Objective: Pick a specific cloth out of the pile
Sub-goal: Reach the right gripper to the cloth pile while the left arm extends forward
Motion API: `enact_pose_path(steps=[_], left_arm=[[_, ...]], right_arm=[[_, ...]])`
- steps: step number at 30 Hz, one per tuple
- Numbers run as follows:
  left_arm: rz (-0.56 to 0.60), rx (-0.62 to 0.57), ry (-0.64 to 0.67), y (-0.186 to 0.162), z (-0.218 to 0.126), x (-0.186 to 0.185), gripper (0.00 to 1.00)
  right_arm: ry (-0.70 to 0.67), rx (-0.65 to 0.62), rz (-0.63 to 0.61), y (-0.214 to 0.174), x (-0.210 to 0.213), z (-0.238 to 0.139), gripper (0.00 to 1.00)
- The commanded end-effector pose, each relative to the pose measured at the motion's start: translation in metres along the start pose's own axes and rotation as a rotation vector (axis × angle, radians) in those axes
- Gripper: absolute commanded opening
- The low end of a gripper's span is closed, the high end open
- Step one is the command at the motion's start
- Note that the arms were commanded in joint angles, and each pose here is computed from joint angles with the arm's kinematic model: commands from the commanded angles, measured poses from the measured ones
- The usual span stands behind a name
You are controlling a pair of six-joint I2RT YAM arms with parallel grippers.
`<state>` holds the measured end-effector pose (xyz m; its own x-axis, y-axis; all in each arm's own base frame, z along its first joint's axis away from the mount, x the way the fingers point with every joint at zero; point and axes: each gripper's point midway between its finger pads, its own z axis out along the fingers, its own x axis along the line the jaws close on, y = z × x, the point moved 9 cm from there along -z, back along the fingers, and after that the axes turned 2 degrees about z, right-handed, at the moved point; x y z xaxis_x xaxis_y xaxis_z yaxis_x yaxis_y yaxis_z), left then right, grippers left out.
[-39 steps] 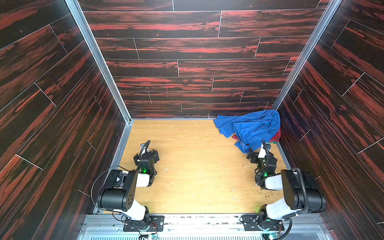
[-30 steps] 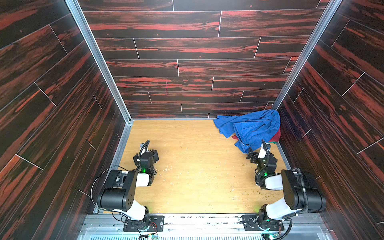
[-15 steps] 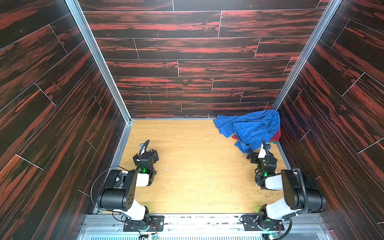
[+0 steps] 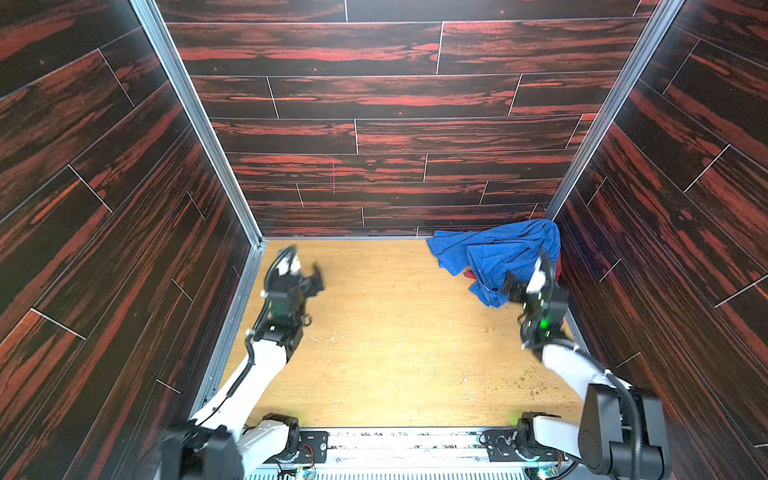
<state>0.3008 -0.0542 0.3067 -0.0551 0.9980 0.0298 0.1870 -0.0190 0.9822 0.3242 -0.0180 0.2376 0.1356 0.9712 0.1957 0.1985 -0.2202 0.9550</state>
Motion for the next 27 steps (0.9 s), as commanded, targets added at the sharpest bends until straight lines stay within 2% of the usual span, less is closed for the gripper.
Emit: enact_pose_path(steps=[1, 3, 6, 8, 11, 15, 18, 22, 27], left_arm=[[0.186, 0.238, -0.155, -0.021, -0.019, -0.049, 0.99], [0.196, 0.225, -0.250, -0.012, -0.027, -0.075, 0.99], [0.195, 0.205, -0.408, 0.005, -0.037, -0.113, 0.99], [0.211, 0.212, -0.494, 0.015, -0.040, -0.139, 0.99], [0.296, 0.235, -0.571, 0.023, -0.047, -0.179, 0.99], [0.355, 0.219, -0.632, 0.018, -0.052, -0.215, 0.99], [0.329, 0.212, -0.672, 0.016, -0.054, -0.225, 0.99], [0.298, 0.227, -0.736, 0.023, -0.058, -0.229, 0.99], [0.354, 0.278, -0.844, 0.020, -0.065, -0.235, 0.99]], right_arm=[[-0.129, 0.304, 0.110, -0.021, -0.012, 0.000, 0.92], [-0.155, 0.352, 0.208, -0.014, -0.024, 0.002, 0.91], [-0.112, 0.395, 0.451, -0.009, -0.054, 0.002, 0.85], [-0.101, 0.436, 0.530, -0.011, -0.067, 0.006, 0.83], [-0.112, 0.544, 0.548, -0.018, -0.073, 0.022, 0.81], [-0.211, 0.641, 0.566, -0.036, -0.085, 0.041, 0.67], [-0.245, 0.676, 0.564, -0.052, -0.094, 0.053, 0.63], [-0.198, 0.698, 0.641, -0.065, -0.111, 0.063, 0.58], [-0.175, 0.647, 0.712, -0.066, -0.138, 0.065, 0.55]])
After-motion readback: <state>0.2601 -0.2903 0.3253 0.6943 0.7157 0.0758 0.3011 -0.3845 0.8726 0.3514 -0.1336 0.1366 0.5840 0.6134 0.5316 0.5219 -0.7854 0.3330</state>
